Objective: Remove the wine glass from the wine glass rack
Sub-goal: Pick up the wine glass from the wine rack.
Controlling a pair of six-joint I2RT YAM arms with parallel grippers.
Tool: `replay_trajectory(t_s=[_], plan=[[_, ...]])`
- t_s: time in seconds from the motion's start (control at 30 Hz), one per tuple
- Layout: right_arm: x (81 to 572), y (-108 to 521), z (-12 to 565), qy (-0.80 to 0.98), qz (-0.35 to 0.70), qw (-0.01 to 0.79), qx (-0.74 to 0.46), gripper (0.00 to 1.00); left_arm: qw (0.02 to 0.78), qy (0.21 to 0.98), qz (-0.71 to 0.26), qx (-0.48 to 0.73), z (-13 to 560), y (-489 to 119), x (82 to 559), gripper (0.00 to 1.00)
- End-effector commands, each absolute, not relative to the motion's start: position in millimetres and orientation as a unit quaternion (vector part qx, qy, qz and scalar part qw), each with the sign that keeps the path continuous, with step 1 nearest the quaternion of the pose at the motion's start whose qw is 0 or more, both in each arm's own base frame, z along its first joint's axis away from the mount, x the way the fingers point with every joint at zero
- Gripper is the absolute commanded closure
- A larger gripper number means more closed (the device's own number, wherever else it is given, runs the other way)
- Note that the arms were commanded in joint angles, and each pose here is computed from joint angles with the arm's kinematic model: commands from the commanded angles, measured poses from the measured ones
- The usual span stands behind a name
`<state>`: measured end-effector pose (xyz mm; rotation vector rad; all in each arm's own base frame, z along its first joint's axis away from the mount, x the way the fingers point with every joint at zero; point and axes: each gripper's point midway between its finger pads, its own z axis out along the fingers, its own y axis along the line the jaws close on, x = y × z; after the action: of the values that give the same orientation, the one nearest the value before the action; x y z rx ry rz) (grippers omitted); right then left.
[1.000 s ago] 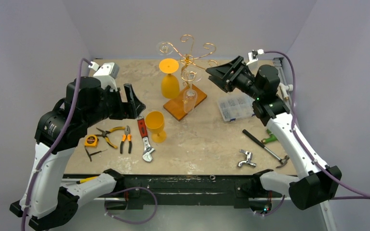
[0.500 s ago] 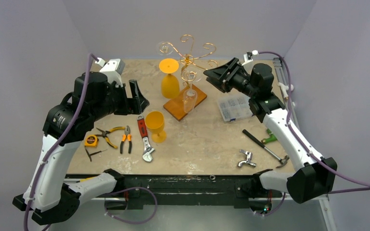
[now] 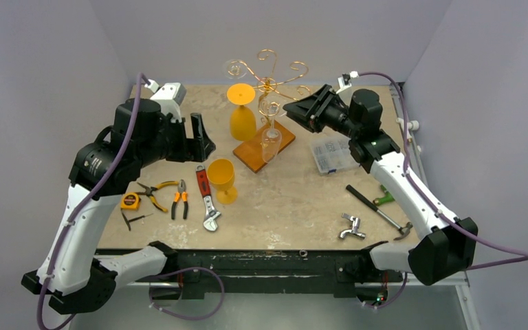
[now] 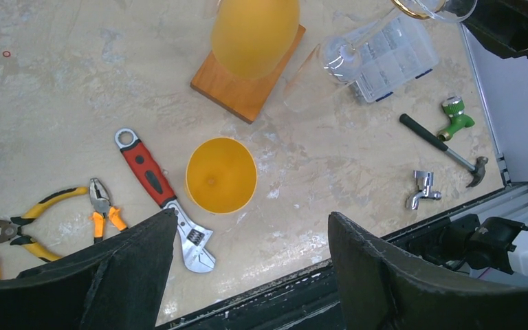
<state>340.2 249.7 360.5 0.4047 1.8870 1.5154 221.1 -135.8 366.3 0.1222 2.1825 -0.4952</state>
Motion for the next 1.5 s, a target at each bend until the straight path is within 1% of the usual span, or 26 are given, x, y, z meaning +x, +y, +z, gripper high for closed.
replay_trajectory(t_s=[0.0, 0.6, 1.1, 1.17, 1.47], plan=[[335, 254, 392, 0.701, 0.599, 0.368, 0.118, 0.63, 0.462, 0.861, -0.203, 0.063, 383, -135, 223, 0.22], [341, 263, 397, 0.697, 0.604, 0.371, 0.113, 0.74, 0.463, 0.863, -0.19, 0.074, 384, -135, 230, 0.21], [339, 261, 402, 0.696, 0.6, 0.377, 0.116, 0.95, 0.466, 0.861, -0.189, 0.073, 385, -134, 230, 0.21], [339, 260, 404, 0.695, 0.601, 0.377, 0.117, 1.0, 0.466, 0.861, -0.19, 0.072, 385, -134, 230, 0.21], [337, 260, 408, 0.686, 0.617, 0.36, 0.141, 1.0, 0.468, 0.861, -0.189, 0.068, 384, -130, 225, 0.21]])
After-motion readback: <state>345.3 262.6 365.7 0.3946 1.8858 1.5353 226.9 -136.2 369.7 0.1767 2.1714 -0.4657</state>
